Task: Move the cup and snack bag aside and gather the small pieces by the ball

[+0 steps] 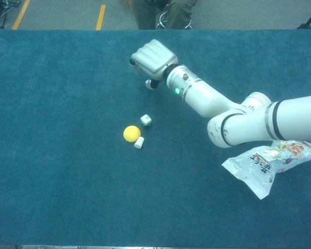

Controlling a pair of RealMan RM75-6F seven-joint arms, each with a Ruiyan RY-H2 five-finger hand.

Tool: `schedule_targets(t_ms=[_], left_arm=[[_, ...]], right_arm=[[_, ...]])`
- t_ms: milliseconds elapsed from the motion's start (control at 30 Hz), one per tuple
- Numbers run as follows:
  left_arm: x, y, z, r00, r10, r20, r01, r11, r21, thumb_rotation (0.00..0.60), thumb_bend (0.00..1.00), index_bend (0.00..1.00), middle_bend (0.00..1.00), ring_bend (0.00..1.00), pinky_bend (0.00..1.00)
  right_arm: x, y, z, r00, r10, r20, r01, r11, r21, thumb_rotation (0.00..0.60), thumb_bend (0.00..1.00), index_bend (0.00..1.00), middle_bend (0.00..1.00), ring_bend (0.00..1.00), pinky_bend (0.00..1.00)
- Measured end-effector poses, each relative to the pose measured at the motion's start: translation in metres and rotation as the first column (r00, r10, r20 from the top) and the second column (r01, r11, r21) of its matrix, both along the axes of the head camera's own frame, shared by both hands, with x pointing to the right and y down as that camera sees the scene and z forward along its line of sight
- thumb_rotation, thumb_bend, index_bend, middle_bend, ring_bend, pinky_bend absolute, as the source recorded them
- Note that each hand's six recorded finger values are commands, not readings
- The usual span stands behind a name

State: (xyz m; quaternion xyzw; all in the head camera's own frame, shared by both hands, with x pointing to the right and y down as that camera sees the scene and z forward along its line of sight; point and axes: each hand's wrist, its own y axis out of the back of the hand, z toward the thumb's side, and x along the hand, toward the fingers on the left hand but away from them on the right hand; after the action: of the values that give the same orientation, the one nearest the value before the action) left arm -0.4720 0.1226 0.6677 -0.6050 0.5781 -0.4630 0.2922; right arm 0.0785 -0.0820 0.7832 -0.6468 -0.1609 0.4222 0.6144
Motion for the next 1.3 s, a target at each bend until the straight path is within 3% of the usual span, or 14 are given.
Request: schedule_targets(t_ms=[167,500,833,1300], left_arm=[[-0.003,0.002,0.0,1.0,-0.007,-0.007,0.007,1.0,0.002,0.6,0.31,0.55,0.5,0.34,0.5],[-0.006,0.004,0.0,1.0,-0.012,-0.011,0.012,1.0,0.004,0.6,0.31,0.55,0.5,0.34,0.5],[-0.006,0.005,0.002,1.0,-0.012,-0.008,0.012,1.0,0.0,0.6,0.31,0.55,0.5,0.34,0.5],[-0.002,0.004,0.005,1.0,-0.005,-0.008,0.005,1.0,-0.008,0.6,0.31,0.55,0.5,0.34,0.5]], right_arm=[[-0.011,-0.007,0.007,0.999,-0.016,-0.031,0.017,1.0,0.023,0.6,0.2,0.49,0.48,0.36,0.42],[-0.017,-0.008,0.021,0.997,-0.028,-0.074,0.028,1.0,-0.002,0.6,0.19,0.48,0.42,0.31,0.42],[-0.01,-0.018,0.021,0.996,0.0,-0.09,0.001,1.0,0.003,0.6,0.2,0.47,0.4,0.29,0.41],[-0.012,-0.012,0.012,0.997,-0.031,-0.072,0.028,0.999,-0.042,0.6,0.2,0.46,0.39,0.28,0.41]])
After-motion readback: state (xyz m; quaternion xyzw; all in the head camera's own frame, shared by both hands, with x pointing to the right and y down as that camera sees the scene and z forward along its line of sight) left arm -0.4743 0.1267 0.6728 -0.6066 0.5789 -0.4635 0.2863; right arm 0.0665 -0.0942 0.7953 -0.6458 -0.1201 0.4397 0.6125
